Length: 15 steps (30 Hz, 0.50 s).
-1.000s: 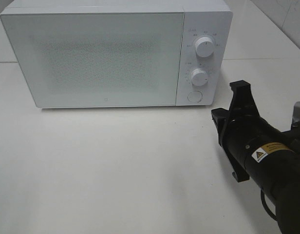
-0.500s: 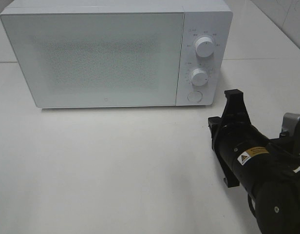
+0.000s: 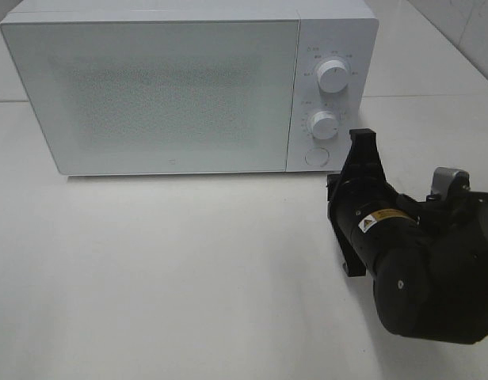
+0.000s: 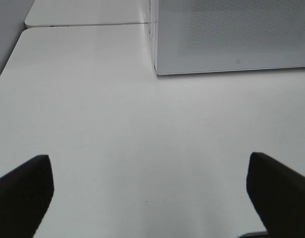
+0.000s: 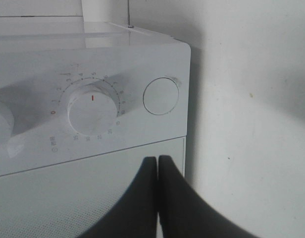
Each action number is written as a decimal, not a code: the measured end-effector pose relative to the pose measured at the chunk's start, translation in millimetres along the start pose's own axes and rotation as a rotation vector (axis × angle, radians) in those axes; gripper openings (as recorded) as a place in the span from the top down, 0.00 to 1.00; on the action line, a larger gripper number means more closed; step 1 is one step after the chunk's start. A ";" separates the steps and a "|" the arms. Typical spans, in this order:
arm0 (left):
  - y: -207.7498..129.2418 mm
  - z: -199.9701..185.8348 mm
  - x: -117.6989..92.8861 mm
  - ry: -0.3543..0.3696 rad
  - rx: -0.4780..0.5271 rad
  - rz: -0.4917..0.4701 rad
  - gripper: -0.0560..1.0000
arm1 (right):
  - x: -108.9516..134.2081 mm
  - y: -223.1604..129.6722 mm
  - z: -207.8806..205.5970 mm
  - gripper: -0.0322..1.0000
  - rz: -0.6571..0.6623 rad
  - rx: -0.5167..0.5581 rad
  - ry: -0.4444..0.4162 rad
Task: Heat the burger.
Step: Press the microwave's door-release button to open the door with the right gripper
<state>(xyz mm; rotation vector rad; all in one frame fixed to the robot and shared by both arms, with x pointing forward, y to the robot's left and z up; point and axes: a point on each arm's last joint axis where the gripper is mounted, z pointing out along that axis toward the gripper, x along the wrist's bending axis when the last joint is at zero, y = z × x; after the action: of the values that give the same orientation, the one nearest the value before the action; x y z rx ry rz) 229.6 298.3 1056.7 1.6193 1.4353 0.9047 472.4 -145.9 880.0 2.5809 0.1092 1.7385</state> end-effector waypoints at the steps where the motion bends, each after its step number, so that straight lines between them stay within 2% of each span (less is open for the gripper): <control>1: 0.0 0.0 0.0 0.000 0.000 0.000 0.02 | 3.5 0.3 5.3 0.95 0.004 -0.008 -0.002; 6: 0.0 0.0 0.0 0.000 0.000 0.000 0.02 | 10.1 2.8 18.7 0.95 0.014 -0.037 0.009; 15: 0.0 0.0 0.0 0.000 0.000 0.000 0.02 | 3.2 -9.6 40.5 0.95 0.017 -0.020 -0.045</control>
<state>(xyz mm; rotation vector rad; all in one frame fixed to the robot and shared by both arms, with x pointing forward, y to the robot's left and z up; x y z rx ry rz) 229.6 298.3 1056.7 1.6193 1.4353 0.9047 510.7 -135.5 867.1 2.6119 0.0687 1.6769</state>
